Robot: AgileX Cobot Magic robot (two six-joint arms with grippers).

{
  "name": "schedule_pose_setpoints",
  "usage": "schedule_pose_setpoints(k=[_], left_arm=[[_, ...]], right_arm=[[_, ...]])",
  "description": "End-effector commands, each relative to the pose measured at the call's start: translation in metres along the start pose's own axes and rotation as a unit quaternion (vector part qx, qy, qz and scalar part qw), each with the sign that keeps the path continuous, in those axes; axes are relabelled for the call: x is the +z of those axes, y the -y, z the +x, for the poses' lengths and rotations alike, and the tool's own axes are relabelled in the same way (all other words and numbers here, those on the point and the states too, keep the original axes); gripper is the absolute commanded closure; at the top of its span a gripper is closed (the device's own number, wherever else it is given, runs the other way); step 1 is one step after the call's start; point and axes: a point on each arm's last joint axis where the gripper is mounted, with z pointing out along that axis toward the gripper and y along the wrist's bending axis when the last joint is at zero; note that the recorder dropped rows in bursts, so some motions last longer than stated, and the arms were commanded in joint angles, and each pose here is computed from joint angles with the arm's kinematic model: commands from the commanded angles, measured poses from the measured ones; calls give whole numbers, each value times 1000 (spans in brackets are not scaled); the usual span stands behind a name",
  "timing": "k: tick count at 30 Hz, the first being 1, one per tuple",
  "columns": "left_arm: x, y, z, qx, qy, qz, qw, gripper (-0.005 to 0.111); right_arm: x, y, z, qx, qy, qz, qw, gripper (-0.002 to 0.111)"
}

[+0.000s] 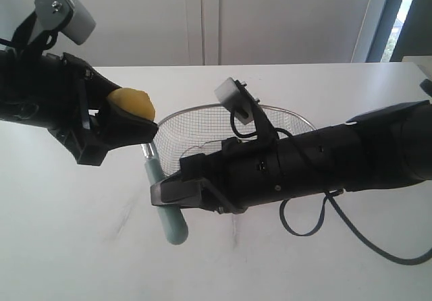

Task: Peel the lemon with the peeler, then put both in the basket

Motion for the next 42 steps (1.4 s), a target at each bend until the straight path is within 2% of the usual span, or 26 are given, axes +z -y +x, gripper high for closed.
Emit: schedule_pose_setpoints(k=[1, 21, 34, 42], left_arm=[[2, 1, -1, -13, 7, 10, 1000, 107], [10, -2, 3, 0, -7, 17, 1000, 107], [10, -1, 4, 1, -9, 21, 1000, 107], [10, -1, 4, 2, -9, 22, 1000, 107]], right_arm=[[0, -3, -2, -7, 2, -12, 1000, 108], [-1, 0, -4, -8, 13, 9, 1000, 108], [-13, -11, -10, -35, 46, 35, 998, 108], [-14, -9, -11, -34, 52, 48, 997, 108]])
